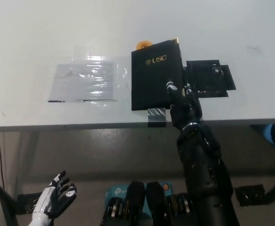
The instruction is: The robot uses its right hand to push the cover of the diary kept in the middle of the desk towards the left to open it
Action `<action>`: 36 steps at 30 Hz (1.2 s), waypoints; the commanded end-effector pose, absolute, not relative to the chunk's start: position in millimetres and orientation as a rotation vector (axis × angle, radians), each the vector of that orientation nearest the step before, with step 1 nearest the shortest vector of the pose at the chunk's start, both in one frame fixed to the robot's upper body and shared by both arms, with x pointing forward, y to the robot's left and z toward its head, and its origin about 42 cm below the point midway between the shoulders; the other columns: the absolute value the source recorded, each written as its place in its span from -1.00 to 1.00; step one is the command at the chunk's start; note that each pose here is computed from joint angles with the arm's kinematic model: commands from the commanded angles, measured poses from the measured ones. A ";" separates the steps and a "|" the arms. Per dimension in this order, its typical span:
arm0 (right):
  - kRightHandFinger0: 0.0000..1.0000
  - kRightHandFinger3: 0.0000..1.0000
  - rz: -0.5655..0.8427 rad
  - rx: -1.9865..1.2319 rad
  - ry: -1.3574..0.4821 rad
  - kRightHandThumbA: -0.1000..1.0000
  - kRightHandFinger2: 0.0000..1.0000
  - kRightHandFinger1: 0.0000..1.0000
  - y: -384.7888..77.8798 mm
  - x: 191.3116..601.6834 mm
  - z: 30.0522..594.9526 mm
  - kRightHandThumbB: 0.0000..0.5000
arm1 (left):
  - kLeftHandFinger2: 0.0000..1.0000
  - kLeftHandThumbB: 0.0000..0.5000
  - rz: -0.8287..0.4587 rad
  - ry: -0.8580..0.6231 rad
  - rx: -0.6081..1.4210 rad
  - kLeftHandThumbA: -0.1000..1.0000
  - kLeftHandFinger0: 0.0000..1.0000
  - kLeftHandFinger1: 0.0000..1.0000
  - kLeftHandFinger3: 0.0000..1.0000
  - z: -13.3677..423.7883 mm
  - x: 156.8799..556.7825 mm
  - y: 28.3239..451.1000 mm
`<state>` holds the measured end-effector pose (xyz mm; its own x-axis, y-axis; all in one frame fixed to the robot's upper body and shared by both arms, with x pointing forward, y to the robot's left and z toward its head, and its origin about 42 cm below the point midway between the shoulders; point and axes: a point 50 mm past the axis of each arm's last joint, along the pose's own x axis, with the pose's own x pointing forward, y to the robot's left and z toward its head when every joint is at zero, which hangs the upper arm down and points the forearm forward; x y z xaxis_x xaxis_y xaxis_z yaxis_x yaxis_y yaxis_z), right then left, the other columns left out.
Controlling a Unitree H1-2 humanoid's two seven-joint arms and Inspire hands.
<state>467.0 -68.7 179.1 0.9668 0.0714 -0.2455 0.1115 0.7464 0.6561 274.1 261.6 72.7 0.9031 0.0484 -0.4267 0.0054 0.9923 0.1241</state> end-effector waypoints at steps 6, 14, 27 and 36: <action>1.00 1.00 0.259 0.497 0.164 0.39 1.00 1.00 10.6 467.6 238.5 -0.30 | 1.00 0.37 -0.008 0.421 0.166 -0.17 1.00 1.00 1.00 81.0 281.9 260.4; 1.00 1.00 0.323 0.369 0.047 0.31 1.00 1.00 30.2 473.8 280.4 0.10 | 1.00 0.49 -0.007 0.432 0.150 -0.20 1.00 1.00 1.00 77.8 285.4 258.8; 1.00 1.00 0.346 0.021 0.017 0.35 1.00 1.00 21.1 477.6 245.7 0.13 | 1.00 0.47 -0.061 0.414 0.202 -0.14 1.00 1.00 0.95 83.6 290.0 253.6; 1.00 1.00 0.270 -0.081 0.063 0.45 1.00 1.00 -17.0 484.4 206.5 0.20 | 1.00 0.54 -0.083 0.421 0.212 -0.13 1.00 1.00 1.00 81.4 288.1 248.3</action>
<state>479.0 -11.3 200.7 0.9548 0.2645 -0.1360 -0.2697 0.9627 -0.0211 283.8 247.3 73.0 0.9016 -0.0198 -0.4320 0.1027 0.9802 0.1693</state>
